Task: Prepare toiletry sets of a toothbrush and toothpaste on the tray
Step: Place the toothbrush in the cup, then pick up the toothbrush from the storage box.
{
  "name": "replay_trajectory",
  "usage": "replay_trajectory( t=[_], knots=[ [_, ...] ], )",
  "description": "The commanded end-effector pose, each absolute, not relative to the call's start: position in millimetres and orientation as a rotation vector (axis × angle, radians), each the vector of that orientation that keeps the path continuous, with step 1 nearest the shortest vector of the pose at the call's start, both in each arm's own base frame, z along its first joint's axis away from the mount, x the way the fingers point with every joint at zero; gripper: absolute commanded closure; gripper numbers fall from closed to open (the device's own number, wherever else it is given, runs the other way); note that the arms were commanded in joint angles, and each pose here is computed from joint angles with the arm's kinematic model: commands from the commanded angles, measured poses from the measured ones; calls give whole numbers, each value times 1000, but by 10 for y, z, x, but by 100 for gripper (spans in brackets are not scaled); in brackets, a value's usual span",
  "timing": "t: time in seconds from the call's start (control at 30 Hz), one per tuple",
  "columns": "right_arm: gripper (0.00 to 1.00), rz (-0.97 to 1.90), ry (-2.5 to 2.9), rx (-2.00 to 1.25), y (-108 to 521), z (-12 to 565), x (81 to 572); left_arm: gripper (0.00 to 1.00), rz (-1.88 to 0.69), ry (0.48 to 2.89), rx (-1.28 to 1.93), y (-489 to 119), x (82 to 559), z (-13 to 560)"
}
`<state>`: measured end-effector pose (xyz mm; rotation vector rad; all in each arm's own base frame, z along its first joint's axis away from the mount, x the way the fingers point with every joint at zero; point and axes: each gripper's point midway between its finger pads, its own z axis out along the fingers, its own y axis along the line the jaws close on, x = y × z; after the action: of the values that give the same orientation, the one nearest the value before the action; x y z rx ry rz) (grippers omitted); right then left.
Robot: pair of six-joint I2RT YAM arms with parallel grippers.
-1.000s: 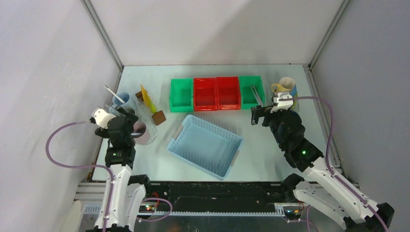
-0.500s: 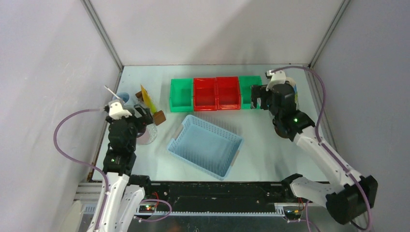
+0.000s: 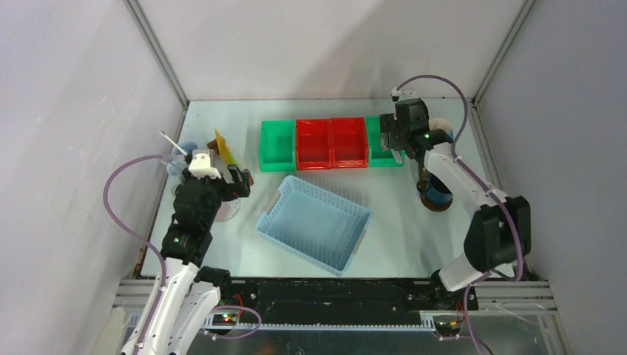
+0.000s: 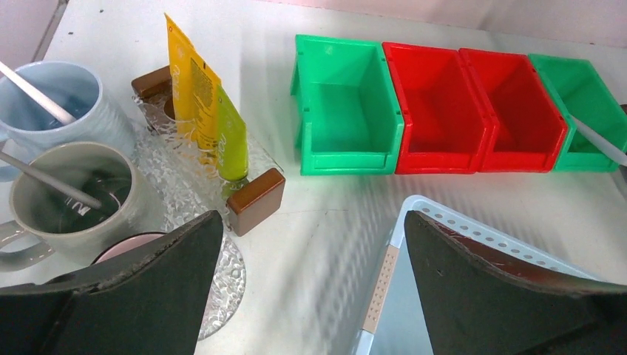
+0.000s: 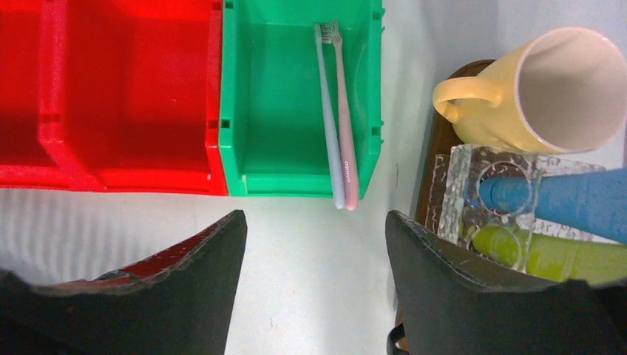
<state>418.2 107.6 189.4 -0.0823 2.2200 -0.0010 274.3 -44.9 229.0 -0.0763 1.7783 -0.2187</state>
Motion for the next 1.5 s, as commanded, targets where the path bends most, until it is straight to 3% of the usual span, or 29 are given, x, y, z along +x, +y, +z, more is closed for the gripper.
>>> replay_trajectory(
  t=[0.0, 0.27, 0.7, 1.17, 1.47],
  knots=[
    [33, -32, 2287, -115, 1081, 1743, 4342, 0, -178, 1745, -24, -439, 2721, 2359],
    [50, -91, 2393, -142, 1109, 1337, 4577, 0, -151, 1739, -39, -404, 2701, 2370],
    [56, -201, 2461, -147, 1007, 905, 4725, 0, -139, 1741, -36, -401, 2693, 2362],
    [73, -182, 2541, -165, 1036, 631, 4638, 0, -141, 1745, -28, -414, 2695, 2346],
    [75, -95, 2546, -152, 1160, 578, 4663, 0, -141, 1745, -25, -417, 2690, 2343]
  ],
)
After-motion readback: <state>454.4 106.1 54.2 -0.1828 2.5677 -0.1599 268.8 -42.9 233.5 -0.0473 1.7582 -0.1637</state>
